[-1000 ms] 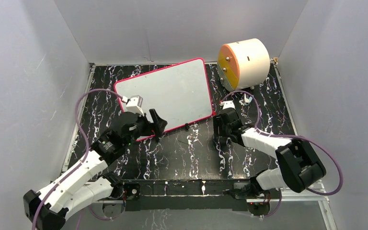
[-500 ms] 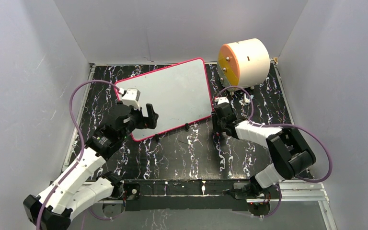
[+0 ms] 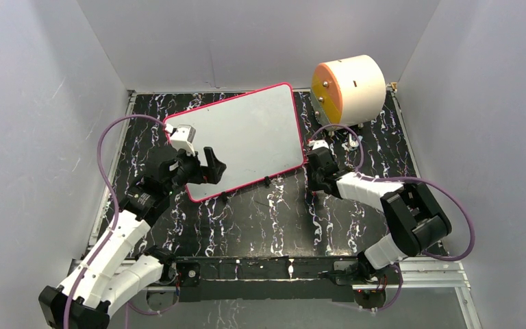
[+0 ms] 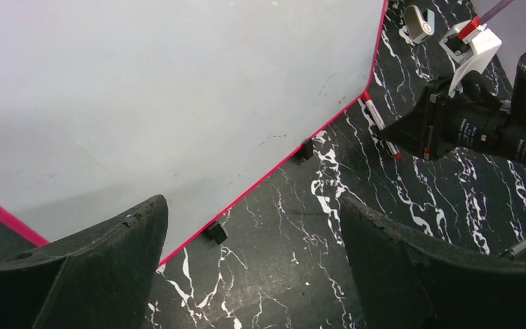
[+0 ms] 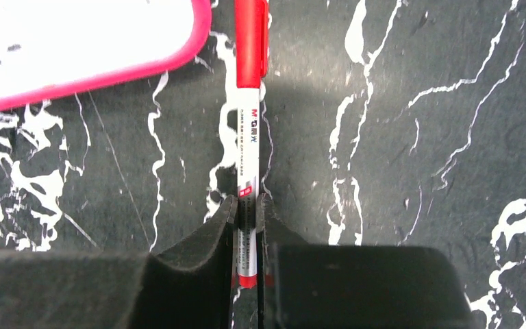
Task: Write a sentence on the whiteboard
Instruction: Open the whiteboard marker at the center of the board.
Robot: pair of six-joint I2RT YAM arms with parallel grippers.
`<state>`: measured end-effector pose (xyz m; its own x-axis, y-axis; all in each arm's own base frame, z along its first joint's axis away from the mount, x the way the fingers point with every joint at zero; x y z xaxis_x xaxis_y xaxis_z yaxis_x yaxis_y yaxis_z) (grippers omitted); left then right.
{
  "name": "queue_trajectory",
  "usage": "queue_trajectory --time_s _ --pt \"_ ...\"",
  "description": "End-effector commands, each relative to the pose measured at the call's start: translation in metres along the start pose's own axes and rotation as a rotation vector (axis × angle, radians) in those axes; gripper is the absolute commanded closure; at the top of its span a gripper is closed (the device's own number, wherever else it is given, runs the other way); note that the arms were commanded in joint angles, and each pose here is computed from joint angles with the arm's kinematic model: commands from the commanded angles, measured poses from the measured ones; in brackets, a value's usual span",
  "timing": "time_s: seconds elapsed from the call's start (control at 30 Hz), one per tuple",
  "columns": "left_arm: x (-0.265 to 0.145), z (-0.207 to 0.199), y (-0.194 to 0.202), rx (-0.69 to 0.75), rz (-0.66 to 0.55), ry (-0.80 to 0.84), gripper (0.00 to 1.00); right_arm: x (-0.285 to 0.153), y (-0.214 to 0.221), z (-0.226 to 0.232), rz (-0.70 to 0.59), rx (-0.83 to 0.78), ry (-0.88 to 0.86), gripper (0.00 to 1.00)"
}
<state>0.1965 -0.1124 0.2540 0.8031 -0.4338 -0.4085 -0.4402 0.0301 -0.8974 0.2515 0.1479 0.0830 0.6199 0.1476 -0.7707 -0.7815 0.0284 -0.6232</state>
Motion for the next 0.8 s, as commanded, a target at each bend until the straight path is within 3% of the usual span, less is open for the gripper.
queue_trajectory --time_s 0.0,0.3,0.77 --pt "0.002 -0.005 0.000 -0.031 0.015 0.054 0.07 -0.020 0.005 -0.002 0.015 0.021 -0.029 1.00" --pt "0.007 -0.028 -0.011 -0.212 0.030 0.208 0.08 -0.069 0.005 0.004 -0.048 0.002 -0.157 1.00" --pt "0.028 -0.055 -0.017 -0.467 0.183 0.296 0.13 -0.141 -0.011 0.050 -0.261 -0.256 -0.508 1.00"
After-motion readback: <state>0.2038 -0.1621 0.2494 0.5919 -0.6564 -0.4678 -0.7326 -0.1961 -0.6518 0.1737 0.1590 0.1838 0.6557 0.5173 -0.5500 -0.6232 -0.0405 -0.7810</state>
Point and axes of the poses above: each gripper's point midway between its finger pads, its own x axis out along the fingers, its own z axis along the line the jaws close on, y = z × x, the point moved 8 cm from there along -x, back along the fingers, and after that the axes turned 9 degrees about x, right-handed, at the moved point
